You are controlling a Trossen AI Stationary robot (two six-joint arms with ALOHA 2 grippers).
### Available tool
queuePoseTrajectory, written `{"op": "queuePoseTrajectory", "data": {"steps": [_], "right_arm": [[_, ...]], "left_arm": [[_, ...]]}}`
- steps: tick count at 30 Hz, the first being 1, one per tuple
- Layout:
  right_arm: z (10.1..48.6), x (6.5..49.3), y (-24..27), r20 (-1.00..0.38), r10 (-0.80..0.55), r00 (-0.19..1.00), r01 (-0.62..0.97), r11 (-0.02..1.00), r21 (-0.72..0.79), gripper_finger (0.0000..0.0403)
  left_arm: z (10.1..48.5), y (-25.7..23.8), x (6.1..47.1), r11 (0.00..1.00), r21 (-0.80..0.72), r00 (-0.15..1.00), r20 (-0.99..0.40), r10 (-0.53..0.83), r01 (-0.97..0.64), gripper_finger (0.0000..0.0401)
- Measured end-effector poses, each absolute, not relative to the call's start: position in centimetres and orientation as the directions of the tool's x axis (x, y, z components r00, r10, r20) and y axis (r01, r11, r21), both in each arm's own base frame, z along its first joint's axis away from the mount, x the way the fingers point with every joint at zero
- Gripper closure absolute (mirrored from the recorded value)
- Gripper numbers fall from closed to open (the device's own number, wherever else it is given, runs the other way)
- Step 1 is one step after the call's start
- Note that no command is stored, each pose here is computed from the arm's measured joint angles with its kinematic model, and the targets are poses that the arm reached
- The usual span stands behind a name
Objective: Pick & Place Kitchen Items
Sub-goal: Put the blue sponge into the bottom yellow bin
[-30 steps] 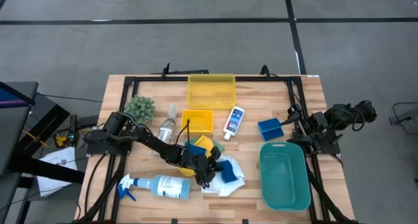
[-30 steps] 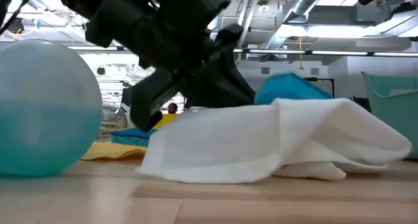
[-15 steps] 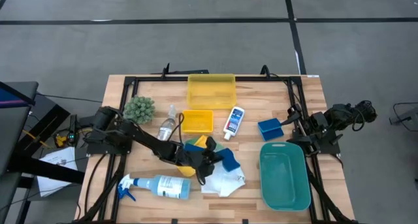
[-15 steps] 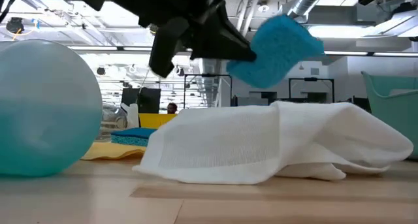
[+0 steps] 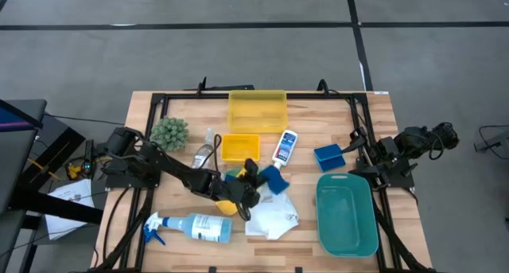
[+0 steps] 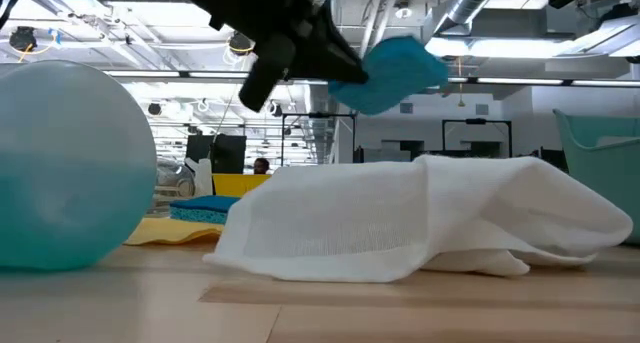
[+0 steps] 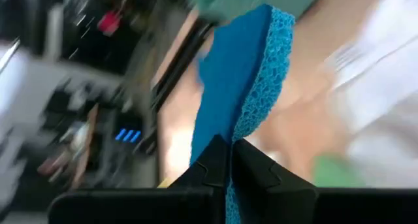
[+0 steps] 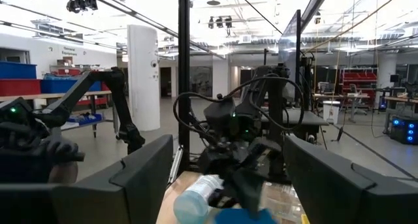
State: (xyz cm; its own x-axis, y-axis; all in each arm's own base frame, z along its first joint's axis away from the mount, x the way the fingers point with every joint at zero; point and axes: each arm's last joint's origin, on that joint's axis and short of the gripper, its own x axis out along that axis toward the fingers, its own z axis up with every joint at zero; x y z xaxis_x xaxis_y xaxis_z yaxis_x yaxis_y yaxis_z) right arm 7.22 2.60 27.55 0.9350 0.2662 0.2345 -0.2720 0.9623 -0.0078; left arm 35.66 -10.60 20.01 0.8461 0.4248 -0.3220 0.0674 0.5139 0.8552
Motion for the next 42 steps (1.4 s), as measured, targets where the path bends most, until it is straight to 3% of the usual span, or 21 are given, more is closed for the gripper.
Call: {"op": "queuePoseTrajectory", "data": {"steps": [5, 10, 15, 19, 27, 42], "right_arm": [[27.1, 8.3, 3.1, 0.161, 0.272, 0.949, -0.268, 0.962, -0.048, 0.0121], [26.5, 10.4, 3.9, 0.081, 0.275, 0.958, -0.26, 0.952, -0.164, 0.0121], [25.8, 12.7, 4.8, 0.015, 0.262, 0.965, -0.245, 0.918, -0.311, 0.0121], [24.9, 14.5, 5.2, -0.071, 0.169, 0.983, -0.183, 0.892, -0.413, 0.0121], [25.0, 18.8, 6.6, -0.224, 0.04, 0.974, -0.144, 0.869, -0.474, 0.0121], [22.8, 26.4, 9.7, -0.376, -0.344, 0.86, -0.035, 0.697, -0.717, 0.0121]], "left_arm": [[20.2, -10.0, 35.4, 0.464, 0.88, 0.745, -0.246, 0.62, -0.096, 0.0398], [20.2, -9.5, 35.1, 0.449, 0.869, 0.668, -0.209, 0.714, -0.207, 0.0397], [20.1, -9.5, 35.1, 0.453, 0.866, 0.664, -0.212, 0.717, -0.212, 0.0396], [20.0, -9.5, 35.0, 0.468, 0.857, 0.666, -0.221, 0.712, -0.217, 0.0397], [19.7, -9.5, 34.9, 0.505, 0.841, 0.678, -0.255, 0.689, -0.196, 0.0396], [19.6, -9.5, 34.9, 0.519, 0.829, 0.677, -0.263, 0.688, -0.206, 0.0396]]}}
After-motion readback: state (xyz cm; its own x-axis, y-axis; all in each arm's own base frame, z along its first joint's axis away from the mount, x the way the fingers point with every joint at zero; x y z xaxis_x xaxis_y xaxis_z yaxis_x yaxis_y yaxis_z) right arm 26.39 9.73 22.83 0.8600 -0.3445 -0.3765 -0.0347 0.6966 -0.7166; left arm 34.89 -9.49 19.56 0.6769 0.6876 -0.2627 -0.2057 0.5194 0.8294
